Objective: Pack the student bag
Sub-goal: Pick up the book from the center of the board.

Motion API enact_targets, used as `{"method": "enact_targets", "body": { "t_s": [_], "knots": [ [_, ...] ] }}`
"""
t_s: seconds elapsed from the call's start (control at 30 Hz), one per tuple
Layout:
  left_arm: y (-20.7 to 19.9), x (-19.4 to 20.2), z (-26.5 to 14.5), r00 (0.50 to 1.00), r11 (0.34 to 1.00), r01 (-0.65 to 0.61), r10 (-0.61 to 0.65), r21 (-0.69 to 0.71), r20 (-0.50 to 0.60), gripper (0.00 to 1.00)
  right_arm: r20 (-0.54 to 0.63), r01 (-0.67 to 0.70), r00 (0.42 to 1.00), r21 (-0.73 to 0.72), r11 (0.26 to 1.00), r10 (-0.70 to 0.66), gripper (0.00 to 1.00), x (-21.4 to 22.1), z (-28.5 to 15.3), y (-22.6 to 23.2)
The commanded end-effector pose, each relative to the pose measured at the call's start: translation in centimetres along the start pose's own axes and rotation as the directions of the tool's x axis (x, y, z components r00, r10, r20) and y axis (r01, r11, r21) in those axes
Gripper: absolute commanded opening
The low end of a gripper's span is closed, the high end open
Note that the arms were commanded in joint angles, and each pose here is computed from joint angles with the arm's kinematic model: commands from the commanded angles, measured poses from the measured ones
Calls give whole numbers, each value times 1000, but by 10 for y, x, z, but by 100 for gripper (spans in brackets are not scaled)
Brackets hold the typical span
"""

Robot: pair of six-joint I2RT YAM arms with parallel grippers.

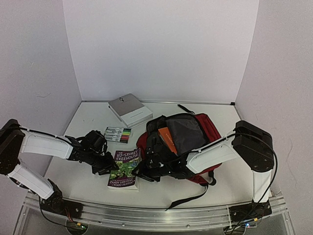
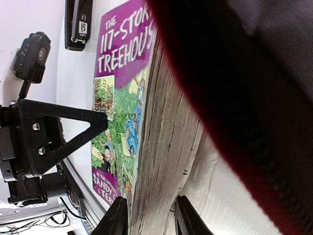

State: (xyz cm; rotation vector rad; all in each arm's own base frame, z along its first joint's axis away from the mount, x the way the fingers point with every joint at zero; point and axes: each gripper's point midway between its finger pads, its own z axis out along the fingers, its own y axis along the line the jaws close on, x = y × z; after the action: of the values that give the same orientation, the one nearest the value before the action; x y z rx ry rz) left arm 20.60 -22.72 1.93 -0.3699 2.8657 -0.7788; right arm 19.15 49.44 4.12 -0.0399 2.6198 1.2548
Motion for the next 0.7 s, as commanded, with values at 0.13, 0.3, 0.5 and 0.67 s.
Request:
{"method": "enact_targets", "body": {
  "t_s": [0.13, 0.3, 0.5, 0.67],
  "knots": [
    [-15, 13, 8, 997, 998, -1, 5, 58, -73, 34, 24, 29, 999, -311, 950, -23, 28, -5, -8, 83],
    [-12, 14, 4, 998, 998, 6, -3, 55, -63, 35, 39, 38, 999, -306, 951, -27, 7, -6, -10, 82],
    [-12, 8, -13, 1000, 999, -5, 5, 37, -14, 54, 77, 114, 993, -306, 945, -94, 0, -10, -24, 90],
    [-17, -5, -58, 995, 999, -42, 40, 15, 88, 82, 100, 255, 967, -321, 912, -236, 0, -9, -46, 115]
  ]
}}
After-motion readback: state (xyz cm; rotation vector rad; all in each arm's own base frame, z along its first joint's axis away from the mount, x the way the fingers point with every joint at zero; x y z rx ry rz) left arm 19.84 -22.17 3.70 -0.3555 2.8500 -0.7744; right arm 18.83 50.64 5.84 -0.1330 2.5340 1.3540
